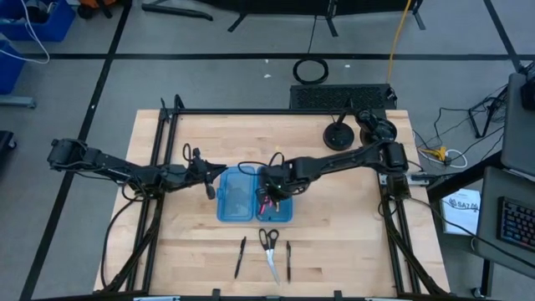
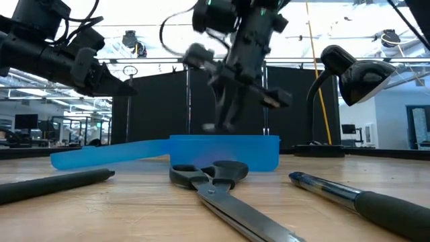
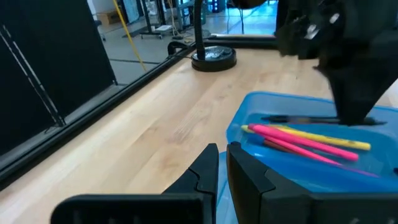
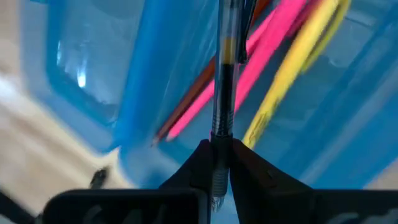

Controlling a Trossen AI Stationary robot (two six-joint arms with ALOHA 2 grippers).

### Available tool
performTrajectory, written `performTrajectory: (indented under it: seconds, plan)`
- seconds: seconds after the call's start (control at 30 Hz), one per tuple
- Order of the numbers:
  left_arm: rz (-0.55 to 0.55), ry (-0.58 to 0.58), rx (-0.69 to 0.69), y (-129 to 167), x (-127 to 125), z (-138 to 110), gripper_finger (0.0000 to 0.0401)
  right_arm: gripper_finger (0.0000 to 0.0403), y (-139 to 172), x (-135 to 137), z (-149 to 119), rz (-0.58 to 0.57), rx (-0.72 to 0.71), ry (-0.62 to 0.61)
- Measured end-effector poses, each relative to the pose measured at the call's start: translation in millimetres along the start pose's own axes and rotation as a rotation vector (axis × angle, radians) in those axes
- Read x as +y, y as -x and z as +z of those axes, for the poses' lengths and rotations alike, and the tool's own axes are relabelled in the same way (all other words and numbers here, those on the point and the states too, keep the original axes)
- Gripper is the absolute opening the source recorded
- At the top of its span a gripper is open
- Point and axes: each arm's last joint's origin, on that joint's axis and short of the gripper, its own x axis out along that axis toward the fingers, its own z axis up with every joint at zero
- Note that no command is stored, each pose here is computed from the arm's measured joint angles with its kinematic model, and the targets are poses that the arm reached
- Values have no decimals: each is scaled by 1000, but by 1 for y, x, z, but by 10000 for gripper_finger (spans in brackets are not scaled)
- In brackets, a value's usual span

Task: Pick & place school supplies into a supply box
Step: Put the right black pen into the blue pencil box

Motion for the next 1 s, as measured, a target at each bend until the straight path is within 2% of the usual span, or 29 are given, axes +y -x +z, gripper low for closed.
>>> performTrajectory:
  seconds: [0.2,0.4,0.73,0.83,1.0]
  plan:
    - [-13,26,3,0,0,0,37,24,-10,-4,11,1,-4,4]
    - [-55,49,6,0,-2,0,37,24,-8,-13,18,-68,-30,-6]
    - [-55,51,6,0,-2,0,37,24,-23,-32,12,-125,-9,-62]
    - [-55,52,6,0,-2,0,37,25,-30,-37,9,-103,-7,-71]
    - [-54,51,6,0,-2,0,37,78,-32,-37,9,-80,2,-72]
